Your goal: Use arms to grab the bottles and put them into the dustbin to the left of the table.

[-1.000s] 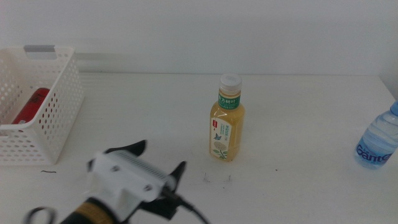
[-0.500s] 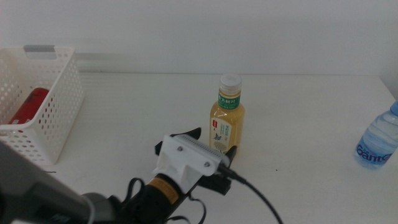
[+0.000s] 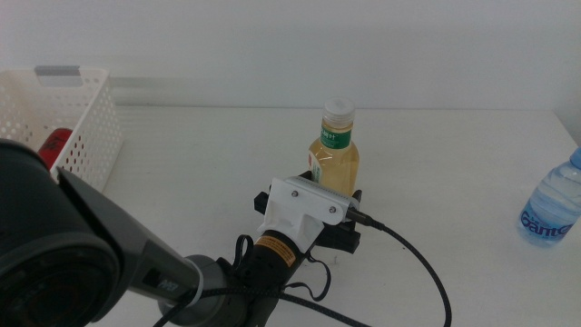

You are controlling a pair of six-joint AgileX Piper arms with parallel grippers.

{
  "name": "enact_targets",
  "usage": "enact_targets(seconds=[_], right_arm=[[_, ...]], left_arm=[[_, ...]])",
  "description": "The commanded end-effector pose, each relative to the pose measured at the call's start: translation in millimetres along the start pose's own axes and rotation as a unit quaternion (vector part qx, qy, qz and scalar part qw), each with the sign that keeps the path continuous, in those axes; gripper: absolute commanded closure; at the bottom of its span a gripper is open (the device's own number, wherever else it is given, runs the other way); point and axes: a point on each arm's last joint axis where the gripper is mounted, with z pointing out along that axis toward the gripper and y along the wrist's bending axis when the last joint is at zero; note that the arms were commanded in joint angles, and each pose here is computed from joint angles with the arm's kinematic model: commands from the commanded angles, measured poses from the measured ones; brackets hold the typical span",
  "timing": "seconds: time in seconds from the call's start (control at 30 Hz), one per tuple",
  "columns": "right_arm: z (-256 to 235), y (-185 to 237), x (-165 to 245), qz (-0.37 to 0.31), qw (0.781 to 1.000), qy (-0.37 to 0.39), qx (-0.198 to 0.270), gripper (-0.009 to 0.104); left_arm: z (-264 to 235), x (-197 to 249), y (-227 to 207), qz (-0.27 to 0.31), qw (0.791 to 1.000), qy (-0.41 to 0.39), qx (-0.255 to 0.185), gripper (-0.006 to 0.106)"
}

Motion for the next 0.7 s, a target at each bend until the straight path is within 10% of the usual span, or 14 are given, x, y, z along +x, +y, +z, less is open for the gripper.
enact_targets(seconds=[0.0,0.33,0.67], right_arm=[[0,0,0,-0.004,1.0,-0.005,0.004,0.008],[0,0,0,-0.004,1.0,-0.005,0.004,0.008],[0,0,0,-0.004,1.0,-0.005,0.004,0.008]], left_arm=[[4,1,2,-0.005,1.0,-0.001,-0.001,0.007],[13,-3,19,0.013,1.0,0.005,0.01,0.007],[22,-11,48,-0.003,0.992,0.02,0.125,0.007]])
